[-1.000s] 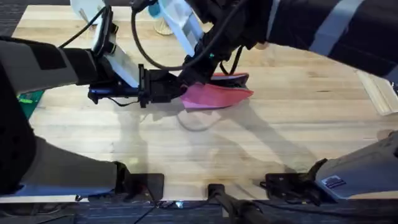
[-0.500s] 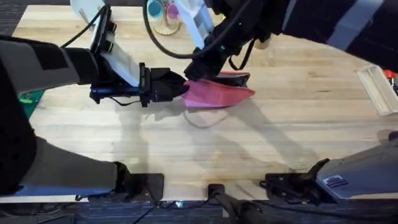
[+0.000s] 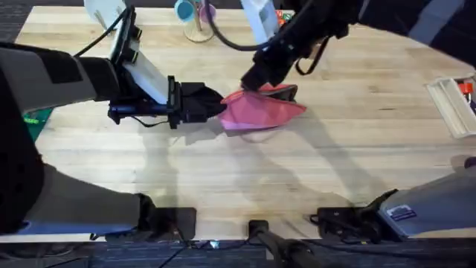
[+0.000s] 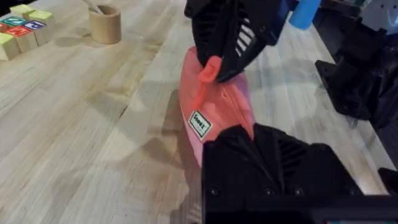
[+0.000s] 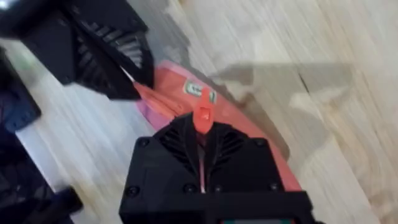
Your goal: Unzip the bag, pick up the pens from the table one at a time and place them inside, then zip the bag closed.
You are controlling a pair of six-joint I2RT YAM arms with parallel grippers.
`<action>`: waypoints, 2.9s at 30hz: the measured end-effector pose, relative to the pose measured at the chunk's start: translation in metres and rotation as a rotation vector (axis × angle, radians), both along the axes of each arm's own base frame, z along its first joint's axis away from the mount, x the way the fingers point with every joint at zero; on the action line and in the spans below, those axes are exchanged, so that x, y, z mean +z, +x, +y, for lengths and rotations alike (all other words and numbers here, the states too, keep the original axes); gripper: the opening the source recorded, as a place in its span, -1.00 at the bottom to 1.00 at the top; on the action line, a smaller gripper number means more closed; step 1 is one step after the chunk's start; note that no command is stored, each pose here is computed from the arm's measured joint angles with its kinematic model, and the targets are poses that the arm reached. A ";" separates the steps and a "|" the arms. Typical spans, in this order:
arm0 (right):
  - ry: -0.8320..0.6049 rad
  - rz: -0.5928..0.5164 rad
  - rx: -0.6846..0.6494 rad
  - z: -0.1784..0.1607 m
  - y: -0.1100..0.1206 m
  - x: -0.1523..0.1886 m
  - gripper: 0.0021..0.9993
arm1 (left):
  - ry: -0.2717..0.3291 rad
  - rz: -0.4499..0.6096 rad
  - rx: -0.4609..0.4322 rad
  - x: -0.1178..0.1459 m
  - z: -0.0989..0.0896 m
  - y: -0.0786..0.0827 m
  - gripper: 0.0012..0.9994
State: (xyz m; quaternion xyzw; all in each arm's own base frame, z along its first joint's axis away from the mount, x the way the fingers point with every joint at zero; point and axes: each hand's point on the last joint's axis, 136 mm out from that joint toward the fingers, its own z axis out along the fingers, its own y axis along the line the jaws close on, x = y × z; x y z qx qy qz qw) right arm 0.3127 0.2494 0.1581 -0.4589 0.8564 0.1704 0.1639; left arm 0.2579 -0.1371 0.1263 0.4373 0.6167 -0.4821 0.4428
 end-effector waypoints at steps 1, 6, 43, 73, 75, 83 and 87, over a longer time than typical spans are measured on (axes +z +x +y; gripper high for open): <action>-0.008 0.003 0.001 -0.005 0.001 -0.001 -0.94 | 0.002 0.001 0.000 0.000 0.000 0.000 -0.92; -0.028 0.018 0.023 -0.019 0.000 -0.003 -0.94 | 0.003 0.002 -0.005 -0.001 -0.001 -0.001 -0.92; -0.208 0.120 -0.307 -0.160 0.040 -0.070 -0.94 | 0.057 0.017 -0.012 -0.011 -0.001 -0.003 -0.92; -0.207 -0.139 -0.445 -0.199 0.020 0.012 0.99 | 0.085 0.032 0.003 -0.017 0.005 -0.004 -0.87; -0.184 -0.171 -0.445 -0.197 0.016 0.024 0.99 | 0.070 0.029 0.004 -0.014 0.004 -0.003 -0.34; -0.153 -0.210 -0.441 -0.193 0.011 0.040 0.99 | 0.046 0.028 0.006 -0.010 0.003 -0.003 0.99; -0.149 -0.210 -0.409 -0.183 0.008 0.039 0.99 | 0.037 0.040 0.006 -0.009 0.003 -0.004 0.99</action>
